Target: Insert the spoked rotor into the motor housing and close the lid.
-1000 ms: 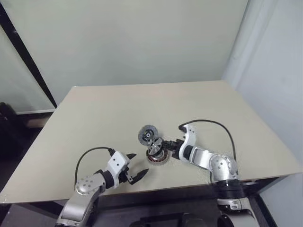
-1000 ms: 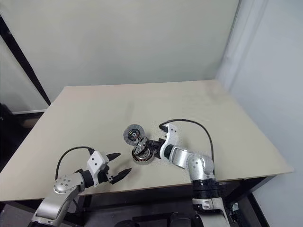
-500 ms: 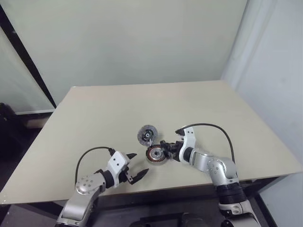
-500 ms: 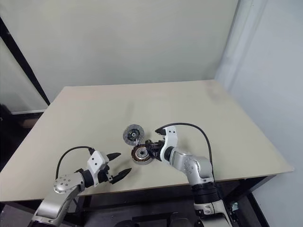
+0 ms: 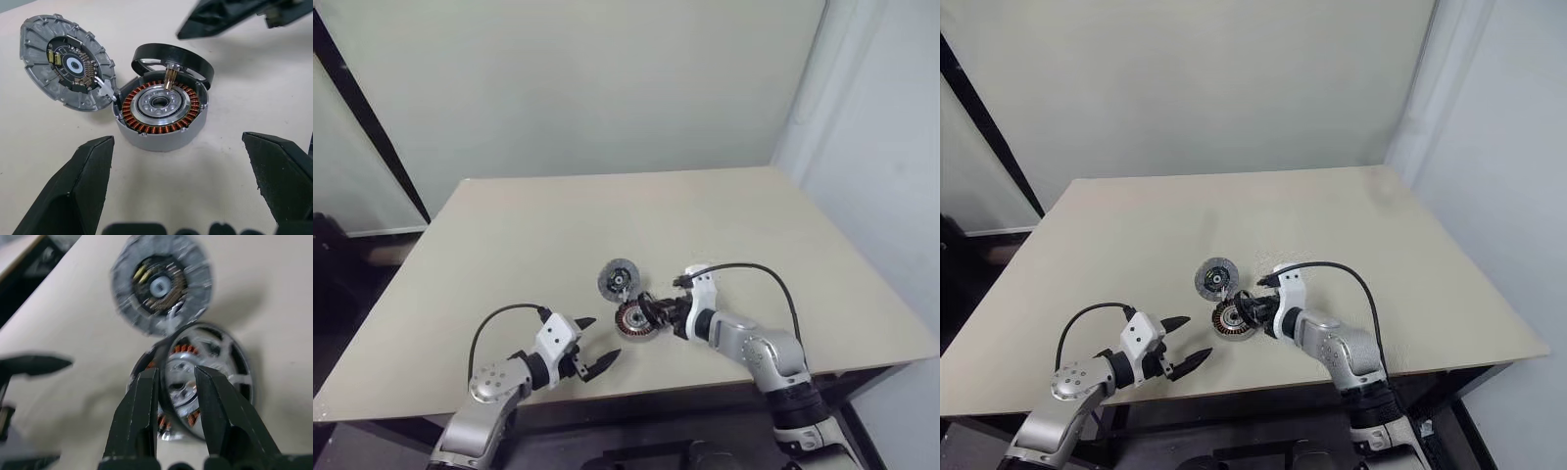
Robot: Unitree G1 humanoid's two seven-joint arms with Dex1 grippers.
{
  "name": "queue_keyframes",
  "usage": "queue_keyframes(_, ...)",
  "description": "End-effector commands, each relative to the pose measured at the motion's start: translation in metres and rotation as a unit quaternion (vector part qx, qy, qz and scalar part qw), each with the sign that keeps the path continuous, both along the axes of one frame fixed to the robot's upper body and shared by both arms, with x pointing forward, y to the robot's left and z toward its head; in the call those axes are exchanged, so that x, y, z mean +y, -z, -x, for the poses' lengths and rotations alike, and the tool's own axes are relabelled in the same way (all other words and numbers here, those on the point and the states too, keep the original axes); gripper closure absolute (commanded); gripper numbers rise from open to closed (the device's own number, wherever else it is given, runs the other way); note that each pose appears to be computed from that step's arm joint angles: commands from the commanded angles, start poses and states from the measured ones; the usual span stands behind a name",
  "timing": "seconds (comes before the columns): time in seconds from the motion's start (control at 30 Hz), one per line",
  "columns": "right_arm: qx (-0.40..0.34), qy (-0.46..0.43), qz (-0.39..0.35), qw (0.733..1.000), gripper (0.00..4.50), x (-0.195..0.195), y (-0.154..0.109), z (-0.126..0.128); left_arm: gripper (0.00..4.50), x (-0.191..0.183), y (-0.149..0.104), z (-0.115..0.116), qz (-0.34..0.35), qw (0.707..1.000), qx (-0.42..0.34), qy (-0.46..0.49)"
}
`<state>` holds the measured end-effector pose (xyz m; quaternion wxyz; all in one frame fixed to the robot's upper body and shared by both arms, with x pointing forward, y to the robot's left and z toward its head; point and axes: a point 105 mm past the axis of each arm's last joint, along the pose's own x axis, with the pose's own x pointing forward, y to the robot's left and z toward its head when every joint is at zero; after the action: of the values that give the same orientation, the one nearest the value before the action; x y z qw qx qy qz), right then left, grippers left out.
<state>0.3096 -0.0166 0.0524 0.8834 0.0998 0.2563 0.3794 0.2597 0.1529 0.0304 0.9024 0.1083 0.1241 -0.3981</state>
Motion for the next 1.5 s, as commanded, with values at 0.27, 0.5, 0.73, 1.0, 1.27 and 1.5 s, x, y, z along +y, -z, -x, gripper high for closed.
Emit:
queue_keyframes(0.27, -0.099, -0.065, 0.058, 0.991, 3.20, 0.018, -0.007, 0.008, 0.00, -0.002, -0.011, -0.004, 0.001, 1.000, -0.022, 0.008)
queue_keyframes(0.5, -0.124, -0.072, 0.049, 0.988, 3.20, 0.016, -0.022, 0.003, 0.00, 0.000, -0.011, -0.004, -0.001, 1.000, -0.022, 0.005)
queue_keyframes(0.73, -0.130, -0.128, 0.045, 0.982, 1.96, 0.018, -0.040, 0.018, 0.00, 0.000, -0.010, -0.004, -0.002, 1.000, -0.021, 0.005)
queue_keyframes(1.0, -0.155, -0.113, 0.111, 0.975, 0.04, 0.003, -0.034, -0.002, 0.00, -0.002, -0.012, -0.006, -0.001, 1.000, -0.024, 0.009)
queue_keyframes(1.27, -0.135, -0.119, 0.130, 0.975, 0.04, 0.006, -0.012, -0.009, 0.00, -0.002, -0.012, -0.005, -0.001, 1.000, -0.026, 0.006)
queue_keyframes(1.5, -0.144, -0.116, 0.134, 0.974, 1.64, 0.012, -0.008, -0.011, 0.00, 0.000, -0.011, -0.004, -0.002, 1.000, -0.025, 0.002)
